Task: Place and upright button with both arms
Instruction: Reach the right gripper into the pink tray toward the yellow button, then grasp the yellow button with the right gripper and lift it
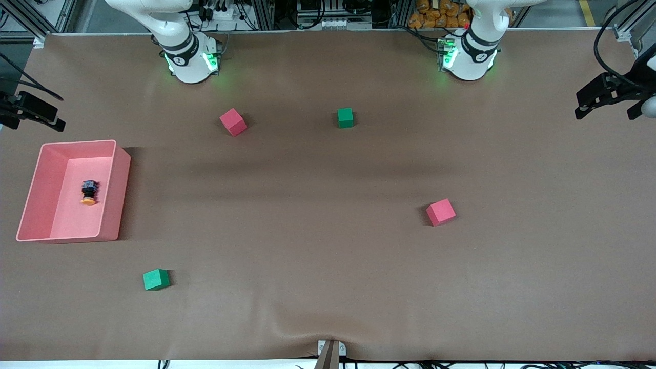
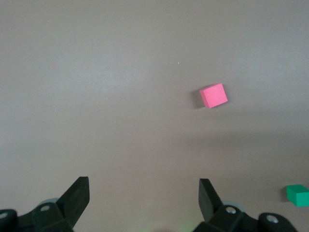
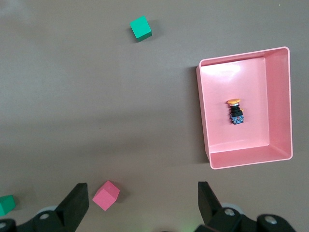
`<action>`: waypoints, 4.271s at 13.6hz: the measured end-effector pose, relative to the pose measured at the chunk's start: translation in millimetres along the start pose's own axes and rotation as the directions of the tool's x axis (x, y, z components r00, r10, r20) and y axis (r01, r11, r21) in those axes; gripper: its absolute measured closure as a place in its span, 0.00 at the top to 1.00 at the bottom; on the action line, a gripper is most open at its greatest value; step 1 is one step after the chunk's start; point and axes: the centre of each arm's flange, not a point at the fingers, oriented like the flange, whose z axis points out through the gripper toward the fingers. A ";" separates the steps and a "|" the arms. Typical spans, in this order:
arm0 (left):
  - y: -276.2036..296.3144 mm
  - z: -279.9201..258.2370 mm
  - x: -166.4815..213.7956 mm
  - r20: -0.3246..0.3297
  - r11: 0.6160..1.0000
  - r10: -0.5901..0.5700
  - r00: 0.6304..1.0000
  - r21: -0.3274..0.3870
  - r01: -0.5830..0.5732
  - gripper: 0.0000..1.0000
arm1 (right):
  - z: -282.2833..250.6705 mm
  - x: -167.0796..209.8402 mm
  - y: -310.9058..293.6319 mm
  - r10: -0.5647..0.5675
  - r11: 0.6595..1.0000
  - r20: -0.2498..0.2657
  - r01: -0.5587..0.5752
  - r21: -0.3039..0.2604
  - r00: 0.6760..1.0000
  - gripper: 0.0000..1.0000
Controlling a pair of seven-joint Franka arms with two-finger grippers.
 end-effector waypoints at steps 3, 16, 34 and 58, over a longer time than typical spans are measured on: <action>0.1 9.2 0.5 0.028 1.000 -0.024 0.999 0.001 0.024 1.00 | 0.0 0.0 0.0 0.000 1.000 0.000 0.000 0.000 1.000 1.00; 11.8 1.5 -4.7 0.013 1.000 -0.008 1.000 0.002 0.008 1.00 | 77.0 34.3 122.1 0.138 0.990 0.137 -0.136 -0.025 0.981 1.00; 29.3 8.4 -4.9 0.038 1.000 0.004 0.999 0.004 -0.004 1.00 | 402.9 68.5 280.2 -0.135 0.986 0.152 0.118 0.113 0.979 1.00; 21.7 19.8 -0.7 0.063 1.000 -0.010 0.998 0.004 0.010 1.00 | 417.5 71.9 287.8 -0.139 0.986 0.186 0.119 0.114 0.973 0.40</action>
